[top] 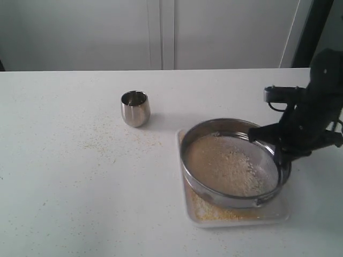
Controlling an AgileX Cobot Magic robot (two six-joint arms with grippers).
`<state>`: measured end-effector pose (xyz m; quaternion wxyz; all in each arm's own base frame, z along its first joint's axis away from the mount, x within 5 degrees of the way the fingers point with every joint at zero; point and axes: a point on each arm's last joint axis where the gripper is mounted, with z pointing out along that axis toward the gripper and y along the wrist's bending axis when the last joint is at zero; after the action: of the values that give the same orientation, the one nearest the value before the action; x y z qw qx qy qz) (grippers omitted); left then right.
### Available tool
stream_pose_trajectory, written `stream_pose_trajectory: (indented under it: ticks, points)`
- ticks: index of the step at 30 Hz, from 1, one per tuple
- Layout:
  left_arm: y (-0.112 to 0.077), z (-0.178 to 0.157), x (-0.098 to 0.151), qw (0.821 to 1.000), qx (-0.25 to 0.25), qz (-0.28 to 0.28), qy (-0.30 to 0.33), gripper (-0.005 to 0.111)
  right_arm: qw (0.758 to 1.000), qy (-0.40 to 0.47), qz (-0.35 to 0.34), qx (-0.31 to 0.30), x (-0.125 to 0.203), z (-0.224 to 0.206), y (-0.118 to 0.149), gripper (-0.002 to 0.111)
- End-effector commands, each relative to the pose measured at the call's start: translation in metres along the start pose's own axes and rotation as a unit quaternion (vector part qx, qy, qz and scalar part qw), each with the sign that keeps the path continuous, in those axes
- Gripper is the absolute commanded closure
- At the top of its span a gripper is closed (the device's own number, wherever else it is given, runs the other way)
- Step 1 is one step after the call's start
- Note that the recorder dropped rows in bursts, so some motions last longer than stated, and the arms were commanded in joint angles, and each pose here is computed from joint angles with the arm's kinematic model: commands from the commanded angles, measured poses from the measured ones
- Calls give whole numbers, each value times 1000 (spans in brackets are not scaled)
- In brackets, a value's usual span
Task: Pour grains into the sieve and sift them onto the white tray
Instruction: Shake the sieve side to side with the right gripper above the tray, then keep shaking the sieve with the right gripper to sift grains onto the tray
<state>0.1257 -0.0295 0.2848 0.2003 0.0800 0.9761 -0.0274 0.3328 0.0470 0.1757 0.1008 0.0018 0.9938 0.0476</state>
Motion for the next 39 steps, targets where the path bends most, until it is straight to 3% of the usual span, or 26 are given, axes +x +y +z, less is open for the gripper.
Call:
stream_pose_trajectory:
  ticks: [1,5,6,9,11,14,16,18,19,22,25,26,28,30,34,36,39]
  points:
    - [0,0,3,1000,0,0,4,107,986,-163,22,-24,-13,-16,1,108]
    - [0,0,3,1000,0,0,4,107,998,-20,46,-38,-36,11,6,108]
    - [0,0,3,1000,0,0,4,107,999,5,24,-29,-32,9,5,108]
    - [0,0,3,1000,0,0,4,107,1000,-26,2,-11,-12,-15,0,108]
    - [0,0,3,1000,0,0,4,107,995,-96,-9,-9,-5,-29,-2,108]
    - [0,0,3,1000,0,0,4,107,988,-152,29,-28,-23,-20,1,108]
    - [0,0,3,1000,0,0,4,107,995,-84,32,-35,-36,-10,5,108]
    - [0,0,3,1000,0,0,4,107,999,27,5,-18,-27,-8,4,108]
    - [0,0,3,1000,0,0,4,107,999,39,-17,1,-20,-12,0,108]
    - [0,0,3,1000,0,0,4,107,997,-74,-16,3,-4,-30,-3,108]
    - [0,0,3,1000,0,0,4,107,986,-168,17,-9,-23,-27,-2,108]
    - [0,0,3,1000,0,0,4,107,987,-159,30,-12,-34,-25,-1,108]
    - [0,0,3,1000,0,0,4,107,997,-56,44,-3,-42,-18,-2,108]
    - [0,0,3,1000,0,0,4,107,1000,4,11,15,-32,-21,-4,108]
    - [0,0,3,1000,0,0,4,107,993,-119,-15,19,-4,-50,-6,108]
    - [0,0,3,1000,0,0,4,107,984,-176,-7,6,-9,-51,-5,108]
    - [0,0,3,1000,0,0,4,107,992,-125,29,-19,-30,-31,1,108]
